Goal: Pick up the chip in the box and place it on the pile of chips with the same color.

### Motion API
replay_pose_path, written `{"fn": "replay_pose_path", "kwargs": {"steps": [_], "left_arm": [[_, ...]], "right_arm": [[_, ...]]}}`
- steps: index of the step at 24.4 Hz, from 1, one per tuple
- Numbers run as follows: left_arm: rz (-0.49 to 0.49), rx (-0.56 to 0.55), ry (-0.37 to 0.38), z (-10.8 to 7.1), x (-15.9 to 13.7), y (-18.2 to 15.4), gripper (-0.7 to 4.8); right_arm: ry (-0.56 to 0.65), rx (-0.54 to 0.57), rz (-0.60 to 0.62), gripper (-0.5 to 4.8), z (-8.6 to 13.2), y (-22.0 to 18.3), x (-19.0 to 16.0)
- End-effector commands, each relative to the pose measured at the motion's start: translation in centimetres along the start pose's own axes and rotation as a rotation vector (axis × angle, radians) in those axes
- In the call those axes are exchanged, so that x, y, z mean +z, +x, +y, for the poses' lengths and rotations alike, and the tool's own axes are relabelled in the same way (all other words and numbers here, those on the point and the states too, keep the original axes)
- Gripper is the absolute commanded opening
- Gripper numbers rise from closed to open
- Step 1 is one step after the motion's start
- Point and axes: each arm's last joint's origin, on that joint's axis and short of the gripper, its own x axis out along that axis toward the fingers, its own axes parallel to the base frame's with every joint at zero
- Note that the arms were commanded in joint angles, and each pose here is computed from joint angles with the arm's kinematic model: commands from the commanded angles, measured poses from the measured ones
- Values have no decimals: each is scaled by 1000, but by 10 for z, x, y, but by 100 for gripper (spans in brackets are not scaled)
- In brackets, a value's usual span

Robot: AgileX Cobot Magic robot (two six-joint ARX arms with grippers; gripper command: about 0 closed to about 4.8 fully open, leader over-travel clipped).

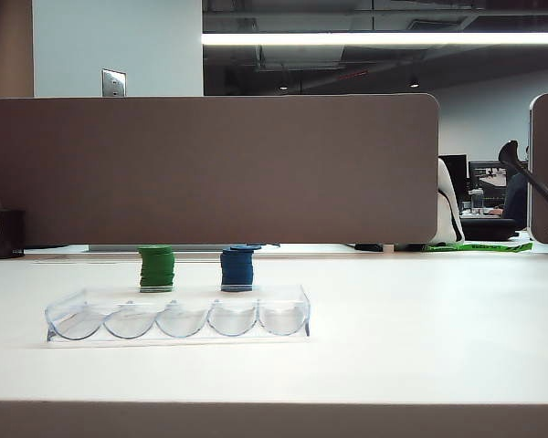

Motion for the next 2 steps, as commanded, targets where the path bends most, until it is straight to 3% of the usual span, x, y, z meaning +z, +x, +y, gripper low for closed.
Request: {"fn": "replay_pose_path", "kwargs": {"steps": [1, 2], "left_arm": [[-9, 3, 1, 0, 2, 0, -6], [-9, 3, 1, 0, 2, 0, -6]], "right_arm": [[1, -2, -10, -5, 0, 0, 1], [1, -2, -10, -5, 0, 0, 1]]}}
